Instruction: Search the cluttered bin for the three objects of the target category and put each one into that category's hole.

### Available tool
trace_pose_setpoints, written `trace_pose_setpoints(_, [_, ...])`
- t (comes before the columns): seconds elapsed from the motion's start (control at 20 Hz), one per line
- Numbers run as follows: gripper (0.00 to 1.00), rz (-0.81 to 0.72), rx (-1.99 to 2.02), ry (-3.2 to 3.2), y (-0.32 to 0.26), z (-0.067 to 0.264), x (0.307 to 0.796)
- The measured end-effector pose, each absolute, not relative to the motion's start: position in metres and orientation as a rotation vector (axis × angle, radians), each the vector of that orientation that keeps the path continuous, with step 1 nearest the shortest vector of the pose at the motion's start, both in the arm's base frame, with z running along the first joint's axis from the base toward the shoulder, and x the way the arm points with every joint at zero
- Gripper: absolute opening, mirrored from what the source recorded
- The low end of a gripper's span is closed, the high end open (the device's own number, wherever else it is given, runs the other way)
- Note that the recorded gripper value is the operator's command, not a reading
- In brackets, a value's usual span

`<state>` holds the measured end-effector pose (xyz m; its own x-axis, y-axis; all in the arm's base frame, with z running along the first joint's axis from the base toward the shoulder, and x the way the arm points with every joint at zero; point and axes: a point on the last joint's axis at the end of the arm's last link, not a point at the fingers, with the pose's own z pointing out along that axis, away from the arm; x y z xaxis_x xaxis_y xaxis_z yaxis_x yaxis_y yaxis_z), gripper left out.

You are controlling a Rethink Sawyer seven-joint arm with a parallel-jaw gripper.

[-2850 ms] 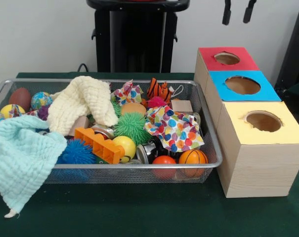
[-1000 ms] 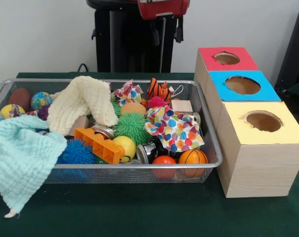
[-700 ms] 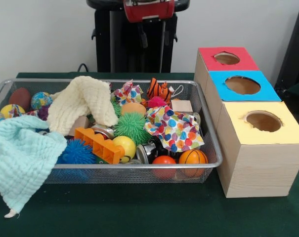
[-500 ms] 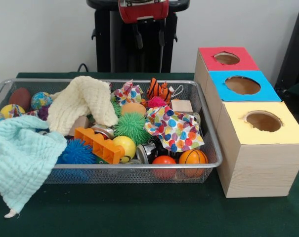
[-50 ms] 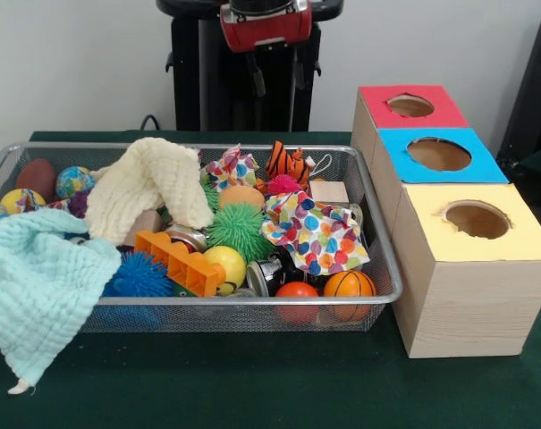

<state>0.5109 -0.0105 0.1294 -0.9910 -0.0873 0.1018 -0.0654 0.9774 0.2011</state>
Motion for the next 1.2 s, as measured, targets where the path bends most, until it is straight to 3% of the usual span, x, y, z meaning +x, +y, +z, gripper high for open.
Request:
trace_pose_setpoints(0.6, [1.0,-0.33,0.319,-3.032,0.043,0.134,0.548])
trace_pose_setpoints(1.2, [1.0,-0.343,0.361,-3.038,0.048,0.142,0.577])
